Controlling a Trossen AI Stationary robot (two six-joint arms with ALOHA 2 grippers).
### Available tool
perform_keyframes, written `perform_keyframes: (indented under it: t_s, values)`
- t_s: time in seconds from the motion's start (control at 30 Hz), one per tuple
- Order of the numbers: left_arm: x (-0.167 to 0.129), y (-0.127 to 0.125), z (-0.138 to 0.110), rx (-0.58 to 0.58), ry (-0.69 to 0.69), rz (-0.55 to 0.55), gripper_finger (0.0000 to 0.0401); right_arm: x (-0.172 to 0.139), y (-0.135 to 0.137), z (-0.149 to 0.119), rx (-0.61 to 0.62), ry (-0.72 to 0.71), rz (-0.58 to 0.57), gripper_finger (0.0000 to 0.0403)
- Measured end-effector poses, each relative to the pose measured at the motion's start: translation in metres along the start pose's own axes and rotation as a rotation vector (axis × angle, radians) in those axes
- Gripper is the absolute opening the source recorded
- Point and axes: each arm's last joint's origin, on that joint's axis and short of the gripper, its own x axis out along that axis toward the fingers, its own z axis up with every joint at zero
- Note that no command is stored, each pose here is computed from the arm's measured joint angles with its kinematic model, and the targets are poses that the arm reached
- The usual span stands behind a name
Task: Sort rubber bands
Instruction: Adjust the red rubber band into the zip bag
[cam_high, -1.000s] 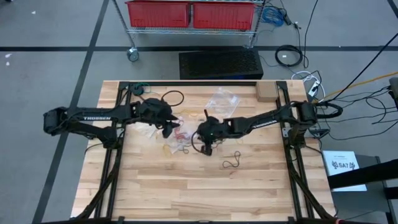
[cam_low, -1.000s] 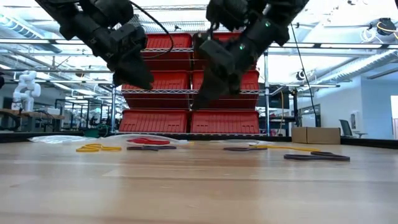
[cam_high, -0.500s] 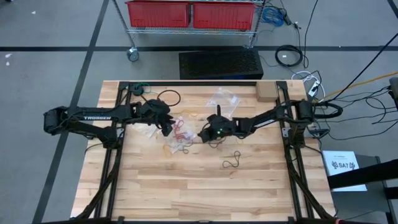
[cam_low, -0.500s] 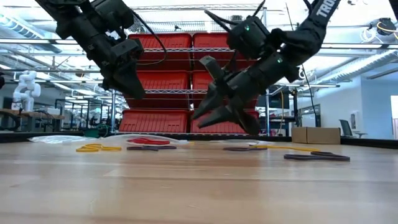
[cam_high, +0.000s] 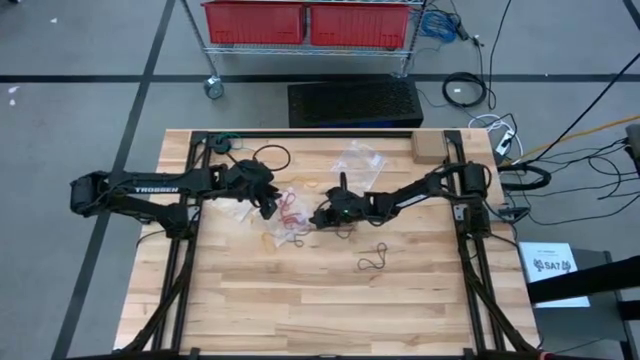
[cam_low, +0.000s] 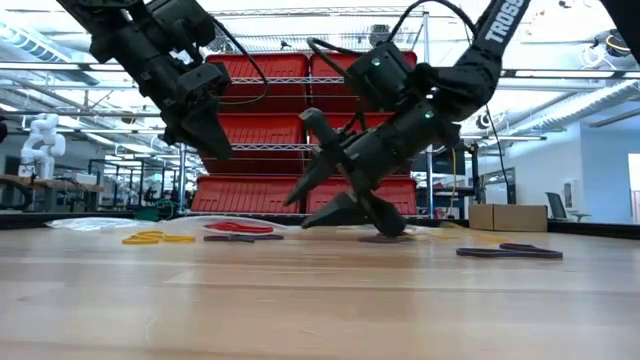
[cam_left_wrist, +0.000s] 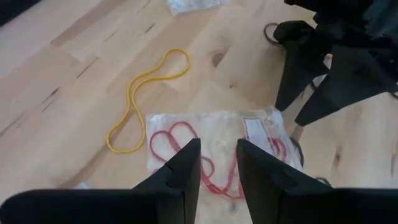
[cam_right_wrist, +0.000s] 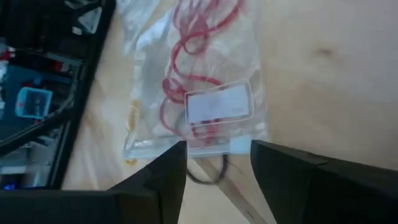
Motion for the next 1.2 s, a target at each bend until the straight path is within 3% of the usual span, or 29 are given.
perform_keyframes:
  t_s: [0.23,0.6,0.83,1.0,1.2]
  values:
    - [0.0,0.0,0.0,0.0,0.005,0.002,0.0107,0.0,-0.004,-0.002,0.005,0.05,-0.104,0.0171]
    - [0.0,0.0,0.0,0.002,0.003,0.001,0.0107,0.0,-0.005,0.004,0.043,-0.014,-0.101,0.0171]
    - [0.0,0.0,0.0,0.002,0.001,0.001,0.0107,0.01,-0.006,0.004,0.037,-0.013,-0.102,0.015]
    - [0.0,0.0,0.0,-0.001,0.002,0.001,0.0107,0.034,0.006,0.004,0.0,0.047,-0.053,0.0147]
    - [0.0,0.0,-0.001,-0.001,0.008,0.002,0.0107,0.042,0.01,0.005,-0.102,0.096,-0.086,0.0121]
